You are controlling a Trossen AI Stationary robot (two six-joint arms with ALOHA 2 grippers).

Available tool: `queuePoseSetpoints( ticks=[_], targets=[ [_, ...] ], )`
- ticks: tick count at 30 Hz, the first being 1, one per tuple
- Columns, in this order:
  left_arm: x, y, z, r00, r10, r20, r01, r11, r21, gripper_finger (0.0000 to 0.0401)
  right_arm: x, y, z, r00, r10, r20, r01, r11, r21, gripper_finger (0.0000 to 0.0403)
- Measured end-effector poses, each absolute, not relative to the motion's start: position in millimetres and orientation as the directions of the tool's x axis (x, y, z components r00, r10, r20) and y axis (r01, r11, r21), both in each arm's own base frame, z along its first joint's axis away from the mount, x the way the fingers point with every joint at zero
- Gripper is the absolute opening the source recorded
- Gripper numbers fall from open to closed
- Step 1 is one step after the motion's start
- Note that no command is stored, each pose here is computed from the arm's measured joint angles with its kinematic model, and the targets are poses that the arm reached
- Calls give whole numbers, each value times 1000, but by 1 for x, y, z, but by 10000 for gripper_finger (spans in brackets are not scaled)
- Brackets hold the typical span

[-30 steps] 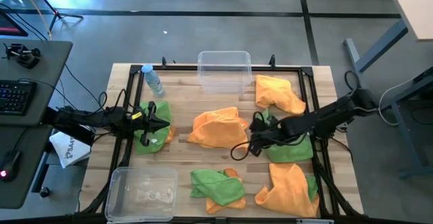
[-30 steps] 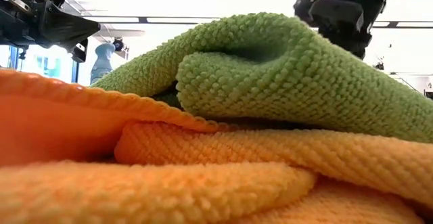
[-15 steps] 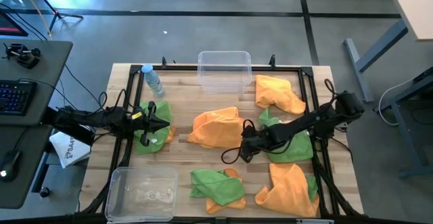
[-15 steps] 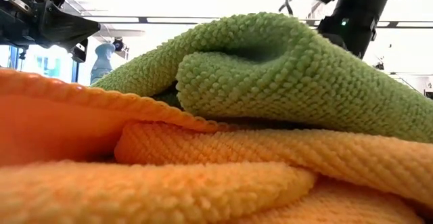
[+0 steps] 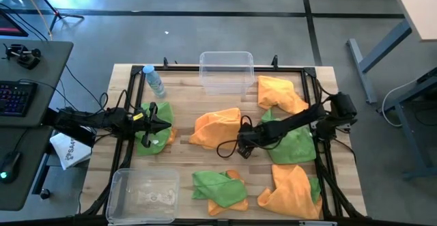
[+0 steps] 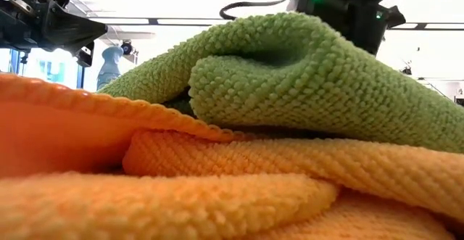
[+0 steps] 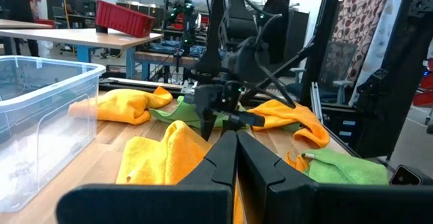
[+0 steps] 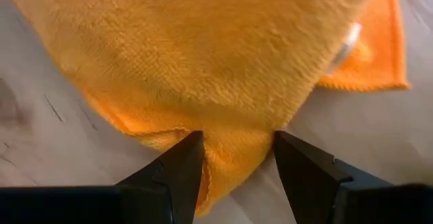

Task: Sort microfiber towel by color & place in baskets
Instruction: Put the orange towel into the top transparent bin

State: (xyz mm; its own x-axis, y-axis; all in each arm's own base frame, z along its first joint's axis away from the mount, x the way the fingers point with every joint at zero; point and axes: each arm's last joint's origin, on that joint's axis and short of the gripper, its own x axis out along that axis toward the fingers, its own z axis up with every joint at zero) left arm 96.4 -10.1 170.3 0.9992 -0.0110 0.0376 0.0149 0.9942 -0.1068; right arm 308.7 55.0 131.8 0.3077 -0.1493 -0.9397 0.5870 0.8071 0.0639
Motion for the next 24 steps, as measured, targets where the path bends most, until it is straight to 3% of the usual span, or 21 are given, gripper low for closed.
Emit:
queuePoseSetpoints(
  ticks=[5, 11, 13, 16, 24],
  targets=[
    [96, -10, 170, 999, -11, 38, 15, 994, -106, 0, 312, 56, 123, 290, -115, -950, 530, 846, 59, 145],
    [96, -10, 170, 999, -11, 38, 15, 994, -106, 0, 310, 59, 137, 317, -36, -948, 464, 877, 122, 16],
    [96, -10, 170, 999, -10, 38, 14, 994, -107, 0, 306, 59, 148, 323, -8, -946, 442, 885, 143, 15],
    [96, -10, 170, 999, -11, 39, 15, 994, -107, 0, 307, 58, 184, 433, 3, -901, 417, 886, 204, 19],
    [96, -10, 170, 999, -11, 38, 15, 994, -107, 0, 286, 50, 272, 658, -138, -740, 422, 882, 210, 6]
  ],
)
